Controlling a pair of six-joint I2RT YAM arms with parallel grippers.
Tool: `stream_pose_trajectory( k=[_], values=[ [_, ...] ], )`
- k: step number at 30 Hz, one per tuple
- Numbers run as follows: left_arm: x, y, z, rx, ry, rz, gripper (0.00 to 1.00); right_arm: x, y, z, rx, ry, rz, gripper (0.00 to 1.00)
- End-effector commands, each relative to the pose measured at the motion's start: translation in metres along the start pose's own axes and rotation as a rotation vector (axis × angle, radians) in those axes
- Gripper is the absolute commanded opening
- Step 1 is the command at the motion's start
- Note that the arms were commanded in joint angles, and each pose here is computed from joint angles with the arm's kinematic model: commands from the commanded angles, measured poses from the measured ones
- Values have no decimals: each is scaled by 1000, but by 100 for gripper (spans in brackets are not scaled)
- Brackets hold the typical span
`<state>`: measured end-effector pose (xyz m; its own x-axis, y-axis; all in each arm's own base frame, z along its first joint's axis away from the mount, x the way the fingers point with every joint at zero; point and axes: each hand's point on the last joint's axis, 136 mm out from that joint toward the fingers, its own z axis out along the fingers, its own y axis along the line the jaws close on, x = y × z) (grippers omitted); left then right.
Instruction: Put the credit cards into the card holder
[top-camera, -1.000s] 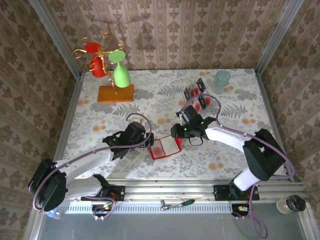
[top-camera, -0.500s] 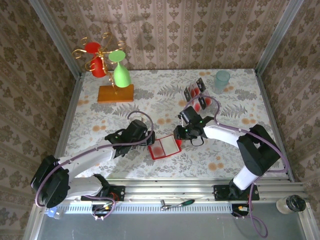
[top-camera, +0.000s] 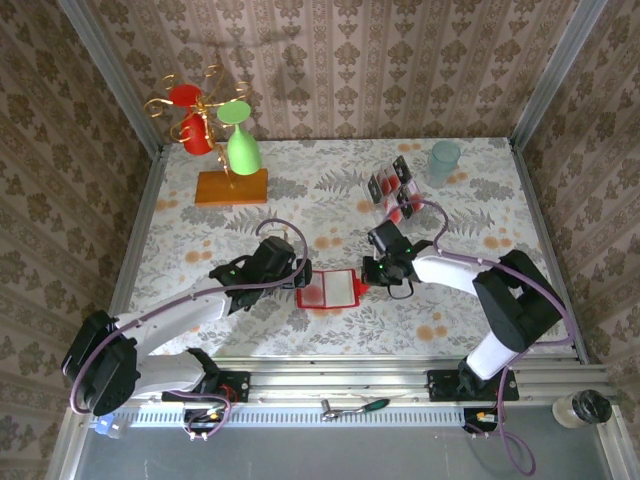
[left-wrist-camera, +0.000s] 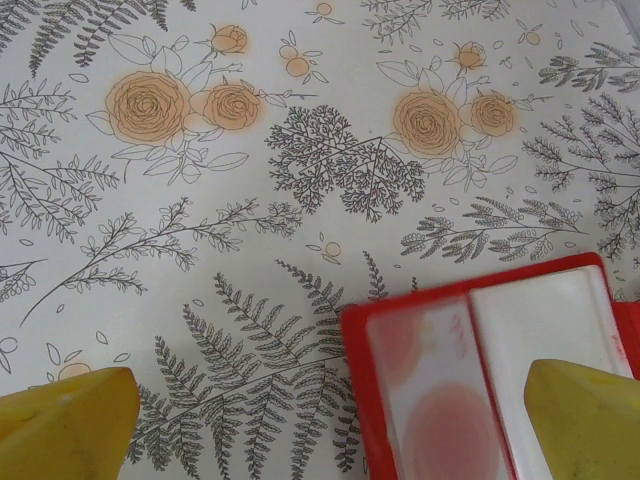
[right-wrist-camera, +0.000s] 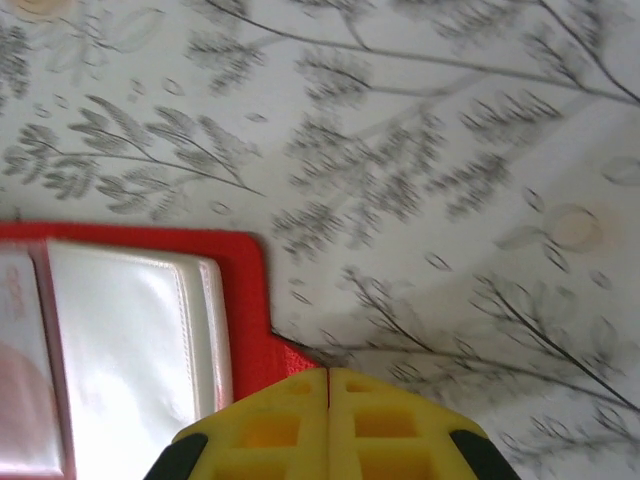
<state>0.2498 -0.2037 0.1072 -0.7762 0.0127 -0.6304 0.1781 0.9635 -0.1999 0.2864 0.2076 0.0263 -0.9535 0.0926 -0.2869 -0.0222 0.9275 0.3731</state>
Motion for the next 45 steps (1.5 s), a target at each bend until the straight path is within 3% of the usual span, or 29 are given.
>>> stream_pose_trajectory(
  k=[1,5,8,10,18,26,45],
  values=[
    [-8,-5,-1,7,-3,20,100,-3,-8,-10,15,-64,67,0],
    [-10,-10,0,18,-2,21,100,-3,-10,-15,6,-91,85,1],
    [-12,-14,1,31,1,19,100,-8,-7,-20,6,-102,70,26],
    [-14,-16,1,39,-3,17,100,-13,-2,-26,-3,-109,59,31],
    [-16,-33,4,91,7,16,100,-28,32,-48,-145,-154,76,19],
    [-7,-63,13,139,34,53,100,-30,53,-23,-225,-105,118,9],
    [30,-72,38,114,87,135,100,-14,38,24,-124,42,78,4]
  ],
)
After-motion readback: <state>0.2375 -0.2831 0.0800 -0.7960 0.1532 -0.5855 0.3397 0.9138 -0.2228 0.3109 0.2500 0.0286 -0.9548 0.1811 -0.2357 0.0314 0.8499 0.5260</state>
